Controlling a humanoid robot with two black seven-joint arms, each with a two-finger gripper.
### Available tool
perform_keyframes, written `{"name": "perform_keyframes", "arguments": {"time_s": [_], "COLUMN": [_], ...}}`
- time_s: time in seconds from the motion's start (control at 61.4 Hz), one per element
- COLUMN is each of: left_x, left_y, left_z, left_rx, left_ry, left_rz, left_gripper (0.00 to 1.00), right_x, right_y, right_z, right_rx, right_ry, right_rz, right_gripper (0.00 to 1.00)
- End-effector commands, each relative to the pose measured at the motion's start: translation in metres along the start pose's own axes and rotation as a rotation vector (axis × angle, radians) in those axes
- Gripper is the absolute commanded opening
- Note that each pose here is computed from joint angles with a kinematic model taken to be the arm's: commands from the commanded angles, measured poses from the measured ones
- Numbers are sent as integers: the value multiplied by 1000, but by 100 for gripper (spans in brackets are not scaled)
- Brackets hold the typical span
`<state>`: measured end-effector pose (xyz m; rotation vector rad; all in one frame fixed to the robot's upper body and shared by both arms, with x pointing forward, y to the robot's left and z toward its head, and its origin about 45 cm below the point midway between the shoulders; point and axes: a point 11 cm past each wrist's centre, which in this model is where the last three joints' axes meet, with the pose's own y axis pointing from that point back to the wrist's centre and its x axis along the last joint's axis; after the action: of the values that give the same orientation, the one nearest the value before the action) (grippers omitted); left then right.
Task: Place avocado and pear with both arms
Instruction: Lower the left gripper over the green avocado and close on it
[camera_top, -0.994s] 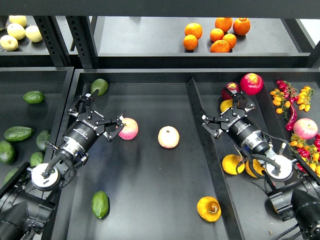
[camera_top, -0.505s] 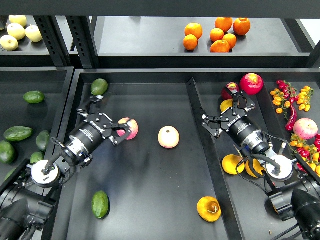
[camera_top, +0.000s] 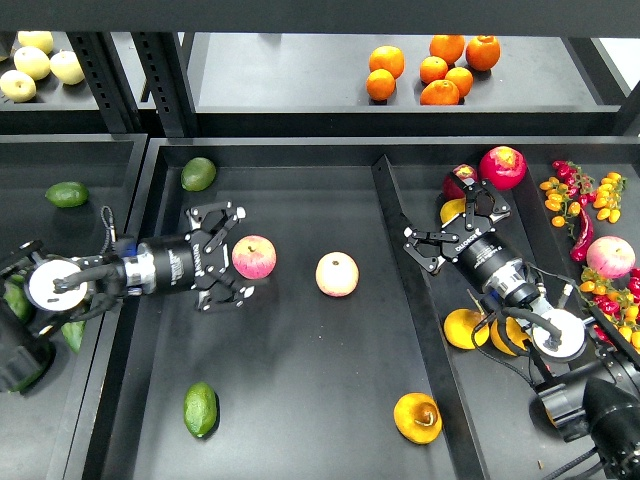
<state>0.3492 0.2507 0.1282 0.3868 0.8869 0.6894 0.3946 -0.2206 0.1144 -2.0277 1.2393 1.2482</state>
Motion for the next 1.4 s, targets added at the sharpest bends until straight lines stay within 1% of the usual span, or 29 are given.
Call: {"name": "perform_keyframes", "arguments": {"time_s": [0.0,0.195,0.212,0.342,0.521,0.896,1.385], "left_x": [6,13,15,23,28,38,27], "left_y": [9,14,14,20,24,26,4], "left_z": [-13,-48,-60,-76,-86,-123,-137], "left_rx": [122,296,342,425,480,601,622], "left_ry": [-100,-233,-268,-341,-391,-477,-500], "left_rz": [50,96,104,138,156,177,138], "left_gripper": [98,97,97,97,97,97,97], "right_x": [2,4,4,5,5,8,8], "right_y": [1,3,3,3,3,6,6], "right_z": [1,2,2,3,3,5,5], "right_rx": [-1,-2,-2,-3,-2,-5,-5], "right_ry": [-2,-5,-5,-6,-7,-10,-10], "right_rz": [5,12,12,14,14,22,22], "right_gripper": [100,100,100,100,100,100,100]}}
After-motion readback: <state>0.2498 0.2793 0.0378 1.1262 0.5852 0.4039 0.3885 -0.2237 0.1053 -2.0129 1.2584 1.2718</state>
